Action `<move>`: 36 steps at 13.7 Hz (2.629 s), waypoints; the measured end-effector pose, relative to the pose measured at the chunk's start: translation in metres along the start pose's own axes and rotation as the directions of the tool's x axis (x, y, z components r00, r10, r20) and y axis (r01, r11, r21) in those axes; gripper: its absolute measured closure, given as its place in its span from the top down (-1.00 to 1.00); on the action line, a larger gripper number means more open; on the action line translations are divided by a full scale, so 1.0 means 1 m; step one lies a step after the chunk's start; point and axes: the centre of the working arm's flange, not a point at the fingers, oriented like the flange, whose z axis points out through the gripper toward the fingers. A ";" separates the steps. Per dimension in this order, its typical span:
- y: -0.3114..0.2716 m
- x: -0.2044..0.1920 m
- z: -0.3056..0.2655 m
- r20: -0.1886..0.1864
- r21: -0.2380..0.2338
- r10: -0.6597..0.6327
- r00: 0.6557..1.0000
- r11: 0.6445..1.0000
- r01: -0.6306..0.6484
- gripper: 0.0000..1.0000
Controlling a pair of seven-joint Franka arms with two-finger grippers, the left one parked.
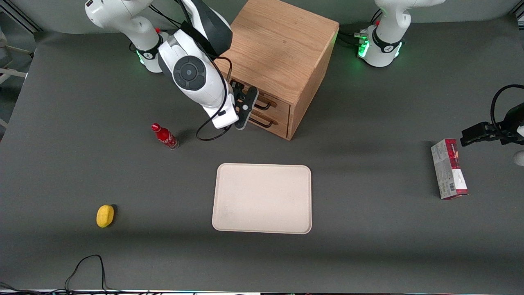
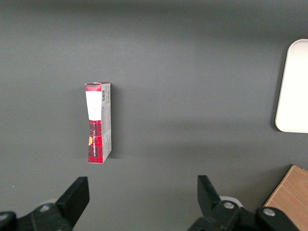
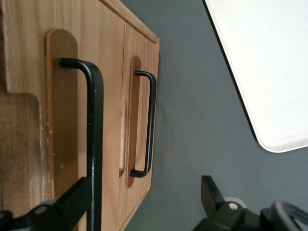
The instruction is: Open upper drawer
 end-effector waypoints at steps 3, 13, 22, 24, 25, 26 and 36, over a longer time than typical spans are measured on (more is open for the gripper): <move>0.002 0.003 0.011 0.008 0.006 0.004 1.000 1.000 -0.004 1.00; 0.011 0.008 0.011 -0.011 -0.006 0.024 1.000 1.000 -0.024 1.00; -0.006 0.016 -0.011 -0.014 0.042 0.017 1.000 0.999 -0.017 1.00; -0.002 0.019 0.003 -0.001 0.038 0.020 1.000 0.999 -0.020 1.00; 0.001 0.020 0.010 0.006 0.036 0.022 1.000 0.999 -0.022 1.00; 0.003 0.021 0.014 0.010 0.036 0.023 1.000 0.999 -0.024 1.00; 0.044 0.011 0.016 -0.008 -0.010 0.089 0.996 0.996 -0.089 1.00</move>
